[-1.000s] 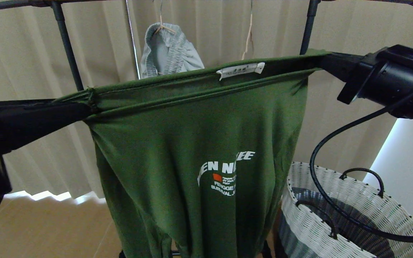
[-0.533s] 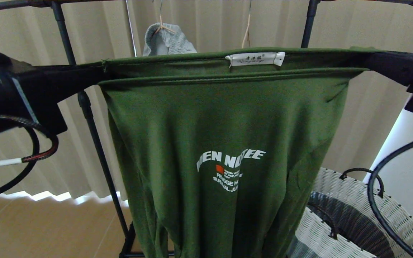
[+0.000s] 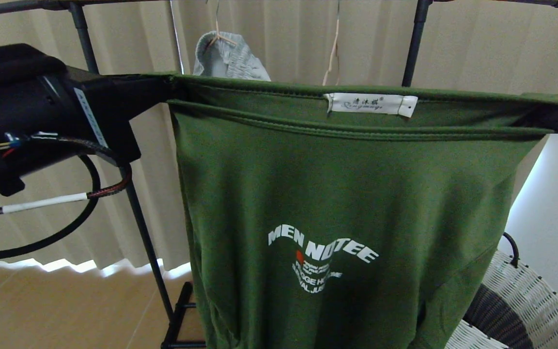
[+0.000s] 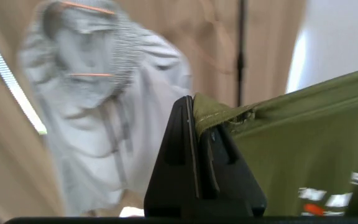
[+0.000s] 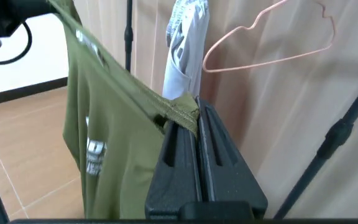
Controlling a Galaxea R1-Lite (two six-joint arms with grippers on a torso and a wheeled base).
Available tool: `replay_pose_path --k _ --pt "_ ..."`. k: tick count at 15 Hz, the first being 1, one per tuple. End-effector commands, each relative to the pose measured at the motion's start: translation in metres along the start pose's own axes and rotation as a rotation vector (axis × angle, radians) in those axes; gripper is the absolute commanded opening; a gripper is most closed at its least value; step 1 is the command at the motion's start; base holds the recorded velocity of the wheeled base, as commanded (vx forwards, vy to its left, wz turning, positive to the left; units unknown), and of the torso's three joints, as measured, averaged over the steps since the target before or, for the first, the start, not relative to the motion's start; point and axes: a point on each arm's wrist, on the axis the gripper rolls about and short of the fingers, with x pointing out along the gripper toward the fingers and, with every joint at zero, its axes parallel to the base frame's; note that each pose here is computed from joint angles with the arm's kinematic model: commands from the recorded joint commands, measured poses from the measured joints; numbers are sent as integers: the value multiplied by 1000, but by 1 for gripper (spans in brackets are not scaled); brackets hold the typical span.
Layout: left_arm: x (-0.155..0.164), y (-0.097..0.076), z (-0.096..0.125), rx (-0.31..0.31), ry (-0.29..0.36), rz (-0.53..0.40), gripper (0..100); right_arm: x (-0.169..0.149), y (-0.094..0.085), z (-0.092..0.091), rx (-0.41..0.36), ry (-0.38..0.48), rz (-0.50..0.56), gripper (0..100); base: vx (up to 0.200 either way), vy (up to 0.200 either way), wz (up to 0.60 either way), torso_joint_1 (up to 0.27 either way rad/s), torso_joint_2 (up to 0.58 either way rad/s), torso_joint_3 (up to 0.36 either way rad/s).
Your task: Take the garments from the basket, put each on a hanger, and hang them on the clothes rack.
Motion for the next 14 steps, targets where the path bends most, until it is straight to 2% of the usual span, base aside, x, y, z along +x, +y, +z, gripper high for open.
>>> replay_pose_path --k 1,3,4,6,14 --pt "7 -11 -5 0 22 -50 0 17 -3 -8 -23 48 -2 0 0 0 0 0 0 0" --pt "8 -12 -6 1 28 -52 0 23 -5 -11 -46 69 -25 0 0 0 0 0 0 0" --pt "10 -12 -9 2 38 -53 0 31 -5 -16 -64 95 -116 0 0 0 0 0 0 0" --pt "10 -12 -10 2 40 -54 0 29 -4 -16 -67 96 -158 0 0 0 0 0 0 0" --pt "8 -12 -13 5 49 -52 0 22 -3 -13 -68 84 -163 0 0 0 0 0 0 0"
